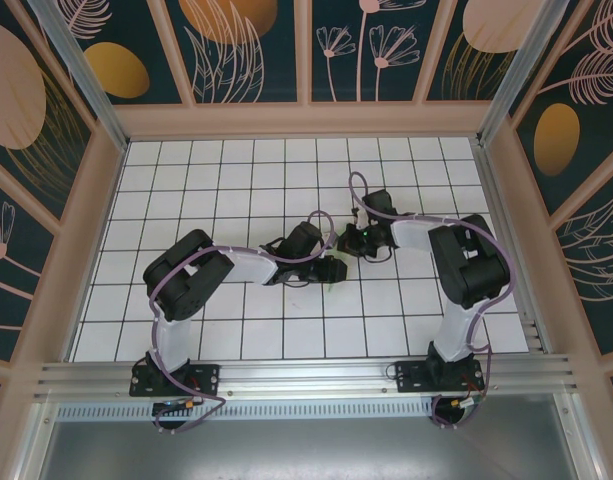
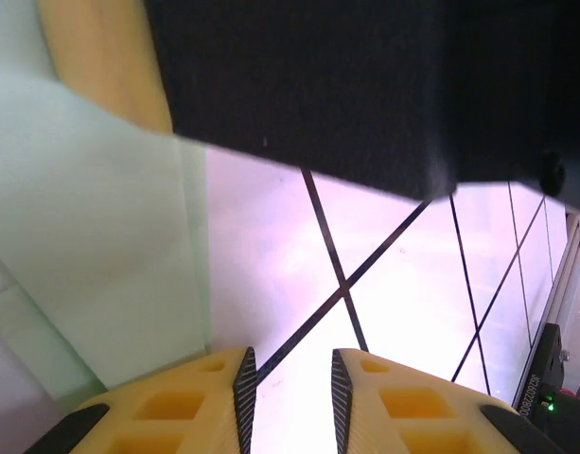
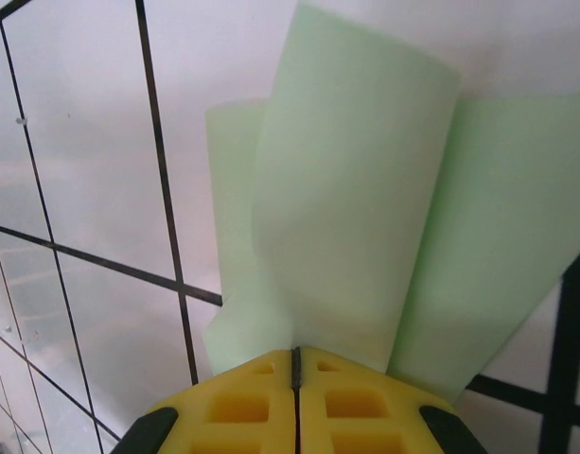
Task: Fold a paper plane with a square sheet of paper (fold left side to right side)
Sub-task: Fold the wing for the fifth time at the center of the table.
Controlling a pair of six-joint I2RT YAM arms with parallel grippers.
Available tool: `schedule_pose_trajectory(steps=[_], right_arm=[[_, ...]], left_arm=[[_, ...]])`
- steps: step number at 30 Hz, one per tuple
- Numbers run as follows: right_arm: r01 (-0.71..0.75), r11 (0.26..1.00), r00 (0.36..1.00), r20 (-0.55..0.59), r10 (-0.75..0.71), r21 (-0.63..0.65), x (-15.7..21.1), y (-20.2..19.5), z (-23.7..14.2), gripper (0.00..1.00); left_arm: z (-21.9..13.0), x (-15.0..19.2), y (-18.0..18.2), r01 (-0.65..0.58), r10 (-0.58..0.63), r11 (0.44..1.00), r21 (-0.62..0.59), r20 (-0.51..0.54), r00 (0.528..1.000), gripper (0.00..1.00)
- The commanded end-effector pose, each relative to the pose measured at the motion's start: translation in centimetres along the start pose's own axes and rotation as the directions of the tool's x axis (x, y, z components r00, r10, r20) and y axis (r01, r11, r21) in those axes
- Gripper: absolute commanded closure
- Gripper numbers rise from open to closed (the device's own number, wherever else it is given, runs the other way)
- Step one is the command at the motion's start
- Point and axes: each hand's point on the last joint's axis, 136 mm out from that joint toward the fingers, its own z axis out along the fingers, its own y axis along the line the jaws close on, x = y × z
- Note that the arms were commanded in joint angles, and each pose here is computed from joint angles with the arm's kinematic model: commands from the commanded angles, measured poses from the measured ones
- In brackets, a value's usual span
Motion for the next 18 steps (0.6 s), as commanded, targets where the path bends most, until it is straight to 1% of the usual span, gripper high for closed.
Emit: schedule_pose_trajectory(steps=[1,18], right_arm=[[-0.004,0.991,0.992,0.127,-0.013,0.137,-3.8,-3.5,-0.2,0.92],[-0.016,0.980,0.983,0.184,-0.021,0.198,-8.0,-5.6,-1.0,0.91]], left_arm=[[1.2,5.7,5.8,0.102,-0.127,0.982,-0.162,-0.154,0.980,0.69],[1.1,5.8,5.8,0.102,-0.127,0.982,-0.160,-0.156,0.979,0.70]])
